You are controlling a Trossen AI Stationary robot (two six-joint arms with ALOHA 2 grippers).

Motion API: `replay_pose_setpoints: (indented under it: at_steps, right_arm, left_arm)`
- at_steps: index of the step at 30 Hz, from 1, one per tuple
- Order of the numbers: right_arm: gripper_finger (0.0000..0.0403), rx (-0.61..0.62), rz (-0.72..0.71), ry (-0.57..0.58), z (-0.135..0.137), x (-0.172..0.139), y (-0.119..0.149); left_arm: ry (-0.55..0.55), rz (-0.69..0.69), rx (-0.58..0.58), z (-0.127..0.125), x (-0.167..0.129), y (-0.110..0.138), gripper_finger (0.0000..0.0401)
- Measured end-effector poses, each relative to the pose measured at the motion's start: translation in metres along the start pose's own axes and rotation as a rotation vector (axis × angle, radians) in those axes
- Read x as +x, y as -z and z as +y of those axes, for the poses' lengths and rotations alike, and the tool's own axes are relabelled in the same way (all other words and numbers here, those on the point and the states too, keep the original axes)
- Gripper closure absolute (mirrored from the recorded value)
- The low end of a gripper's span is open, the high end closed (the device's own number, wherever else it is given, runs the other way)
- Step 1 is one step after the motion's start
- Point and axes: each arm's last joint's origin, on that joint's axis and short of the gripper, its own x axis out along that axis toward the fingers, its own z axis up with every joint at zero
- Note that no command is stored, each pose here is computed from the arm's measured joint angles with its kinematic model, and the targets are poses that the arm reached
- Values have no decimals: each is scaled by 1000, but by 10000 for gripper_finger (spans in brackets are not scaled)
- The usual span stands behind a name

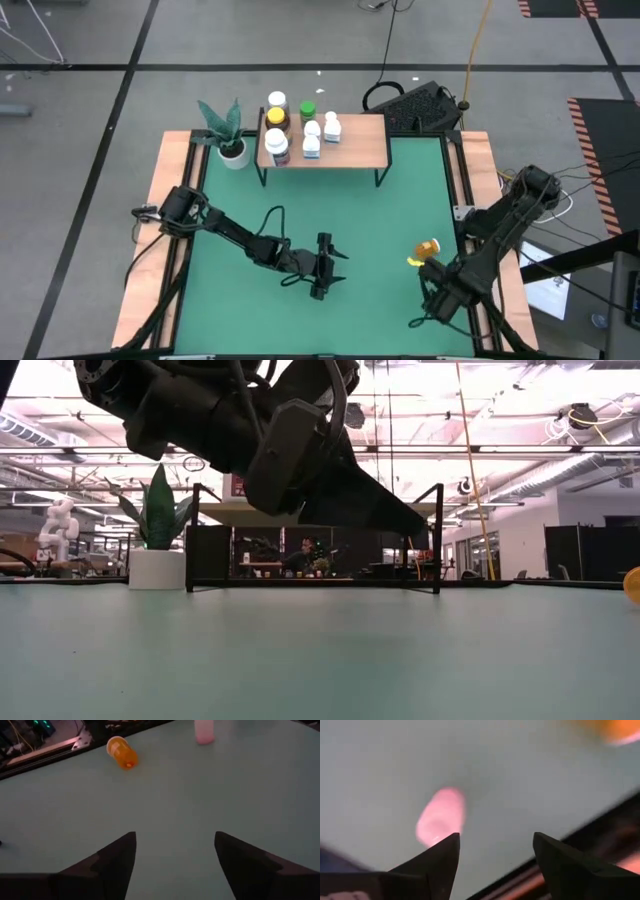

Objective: Pick and place medicine bottles onto shelf by color
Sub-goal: Put the transparent pill bottle on the shelf

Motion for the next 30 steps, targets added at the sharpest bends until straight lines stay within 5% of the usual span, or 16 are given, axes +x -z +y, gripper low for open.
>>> replay_pose_setpoints:
  at_steps: [7, 23, 30]
  right_arm:
    - [166, 29, 58, -239, 1, 20, 8]
    - [192, -137, 3, -302, 3, 19, 27]
    - [198, -83, -55, -347, 5, 18, 35]
  left_arm:
    - [-12, 1, -4, 5, 1, 1, 132]
    - [-23, 28, -8, 14, 3, 4, 135]
    - [-44, 37, -26, 25, 6, 7, 138]
